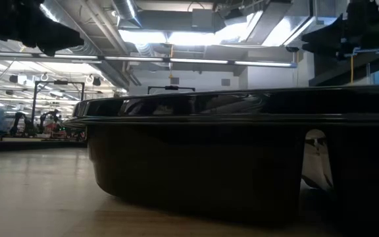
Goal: Pick and placing Produce into tupperware
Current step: Return to Home Position
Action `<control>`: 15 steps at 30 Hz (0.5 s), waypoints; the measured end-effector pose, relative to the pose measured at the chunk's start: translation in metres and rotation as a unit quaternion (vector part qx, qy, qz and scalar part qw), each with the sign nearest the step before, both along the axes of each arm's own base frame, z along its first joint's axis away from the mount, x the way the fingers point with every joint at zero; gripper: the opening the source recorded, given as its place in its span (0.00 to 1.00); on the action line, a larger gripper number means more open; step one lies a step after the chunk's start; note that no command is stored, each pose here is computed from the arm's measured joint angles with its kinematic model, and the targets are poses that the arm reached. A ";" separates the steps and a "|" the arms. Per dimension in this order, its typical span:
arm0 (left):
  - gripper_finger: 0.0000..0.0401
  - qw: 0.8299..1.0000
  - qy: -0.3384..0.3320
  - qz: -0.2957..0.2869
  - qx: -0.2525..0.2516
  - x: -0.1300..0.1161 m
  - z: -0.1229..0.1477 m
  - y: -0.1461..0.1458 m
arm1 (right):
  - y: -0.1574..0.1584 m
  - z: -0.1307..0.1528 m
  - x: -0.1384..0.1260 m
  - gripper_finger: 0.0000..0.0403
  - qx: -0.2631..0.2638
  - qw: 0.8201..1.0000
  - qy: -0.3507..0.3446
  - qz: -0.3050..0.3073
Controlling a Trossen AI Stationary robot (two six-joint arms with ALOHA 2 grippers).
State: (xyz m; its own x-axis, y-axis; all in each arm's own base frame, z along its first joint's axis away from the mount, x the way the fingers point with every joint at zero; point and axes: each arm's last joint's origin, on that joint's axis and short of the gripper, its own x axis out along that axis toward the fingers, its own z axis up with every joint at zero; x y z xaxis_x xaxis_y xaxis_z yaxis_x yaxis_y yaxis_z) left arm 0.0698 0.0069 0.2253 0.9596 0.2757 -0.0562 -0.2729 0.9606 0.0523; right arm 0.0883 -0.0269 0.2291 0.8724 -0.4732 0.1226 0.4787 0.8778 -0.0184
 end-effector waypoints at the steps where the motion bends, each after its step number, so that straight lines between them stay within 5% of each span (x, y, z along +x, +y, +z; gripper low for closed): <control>1: 0.40 1.000 0.002 0.000 0.000 0.001 -0.002 0.000 | 0.000 -0.002 -0.001 0.60 -0.001 1.000 -0.004 0.000; 15: 0.40 1.000 0.007 0.001 0.000 0.015 -0.034 0.000 | 0.001 -0.026 -0.004 0.60 0.008 1.000 -0.017 0.002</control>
State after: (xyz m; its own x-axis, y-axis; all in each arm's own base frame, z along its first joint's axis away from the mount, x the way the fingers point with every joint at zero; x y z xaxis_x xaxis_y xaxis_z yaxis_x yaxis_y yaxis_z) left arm 0.0853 0.0065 0.1915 0.9580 0.2782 -0.0688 -0.2747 0.9599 0.0566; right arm 0.0845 -0.0261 0.2029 0.8695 -0.4722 0.1450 0.4756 0.8796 0.0124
